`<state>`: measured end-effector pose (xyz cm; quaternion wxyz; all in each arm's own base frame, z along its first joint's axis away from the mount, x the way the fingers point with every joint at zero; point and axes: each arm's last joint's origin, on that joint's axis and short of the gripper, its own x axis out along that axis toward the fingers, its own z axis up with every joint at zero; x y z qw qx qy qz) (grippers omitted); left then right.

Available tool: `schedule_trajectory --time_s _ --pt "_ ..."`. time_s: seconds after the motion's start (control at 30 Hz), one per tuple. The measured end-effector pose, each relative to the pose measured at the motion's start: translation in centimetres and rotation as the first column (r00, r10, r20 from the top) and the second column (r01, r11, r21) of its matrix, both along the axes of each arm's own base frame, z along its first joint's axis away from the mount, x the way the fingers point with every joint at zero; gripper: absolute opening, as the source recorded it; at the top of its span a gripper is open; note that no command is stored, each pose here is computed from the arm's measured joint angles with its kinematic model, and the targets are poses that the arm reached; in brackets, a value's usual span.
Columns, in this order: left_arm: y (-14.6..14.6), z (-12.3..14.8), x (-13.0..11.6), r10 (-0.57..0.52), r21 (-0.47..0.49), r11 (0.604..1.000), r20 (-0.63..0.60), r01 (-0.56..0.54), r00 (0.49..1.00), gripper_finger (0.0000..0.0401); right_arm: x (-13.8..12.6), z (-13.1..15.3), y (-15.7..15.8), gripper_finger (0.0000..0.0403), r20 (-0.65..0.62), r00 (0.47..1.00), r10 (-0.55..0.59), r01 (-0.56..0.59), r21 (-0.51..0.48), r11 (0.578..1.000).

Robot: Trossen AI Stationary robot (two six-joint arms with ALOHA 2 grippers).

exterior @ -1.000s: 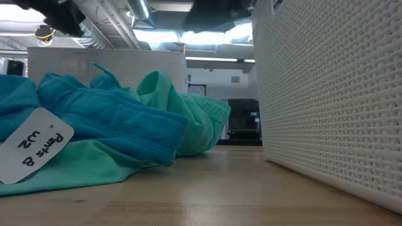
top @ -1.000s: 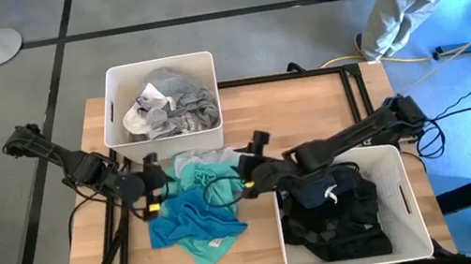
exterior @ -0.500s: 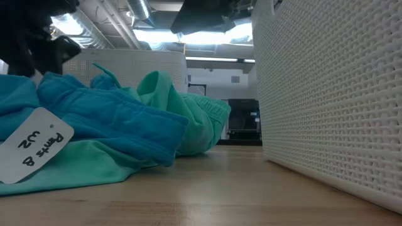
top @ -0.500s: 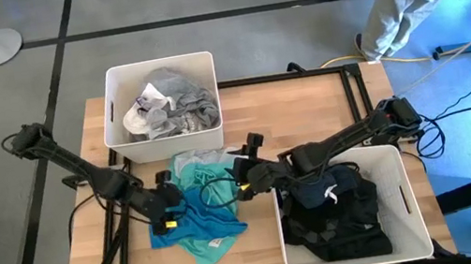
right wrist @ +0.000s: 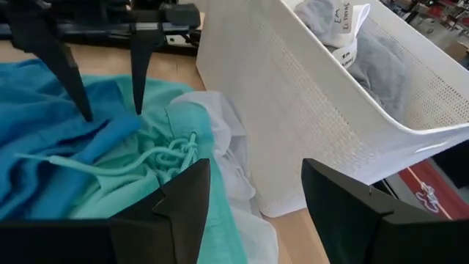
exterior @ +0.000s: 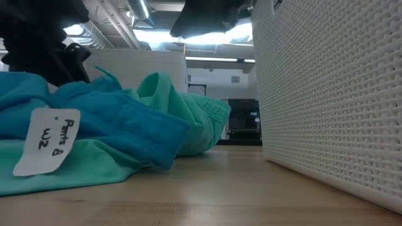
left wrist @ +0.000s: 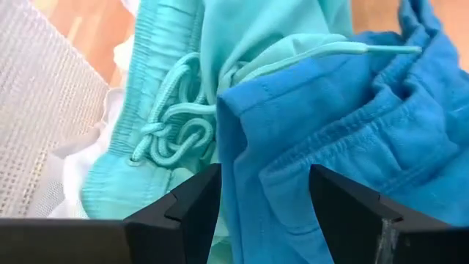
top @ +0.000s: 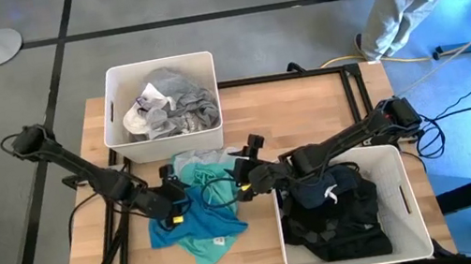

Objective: Sort clothes
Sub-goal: Put the blue shorts into the bottom right laundry bin

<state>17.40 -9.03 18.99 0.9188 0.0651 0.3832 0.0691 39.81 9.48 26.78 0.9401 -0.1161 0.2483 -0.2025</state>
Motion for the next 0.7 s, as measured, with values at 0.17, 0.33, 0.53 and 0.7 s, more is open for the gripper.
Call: schedule_trajectory --time_s 0.17,0.33,0.53,0.7 --pt "0.7 -1.0 0.3 0.014 -0.052 0.999 0.019 -0.013 1.0 0.0196 0.0 -0.2 0.0 0.0216 0.0 1.0 -0.004 0.004 0.006 1.0" --pt "1.4 -2.4 0.4 0.006 -0.088 0.996 0.042 -0.002 0.999 0.0196 0.0 -0.2 0.0 0.0216 0.0 1.0 -0.004 0.004 0.006 1.0" --pt "2.3 -3.8 0.2 0.025 -0.103 0.995 0.084 -0.017 0.996 0.0196 0.0 -0.2 0.0 0.0216 -0.001 1.0 -0.004 0.004 0.006 1.0" --pt "2.7 -5.1 -0.2 0.005 -0.137 0.991 0.039 0.001 0.999 0.0196 0.0 -0.2 0.0 0.0216 0.001 1.0 -0.004 0.004 0.007 1.0"
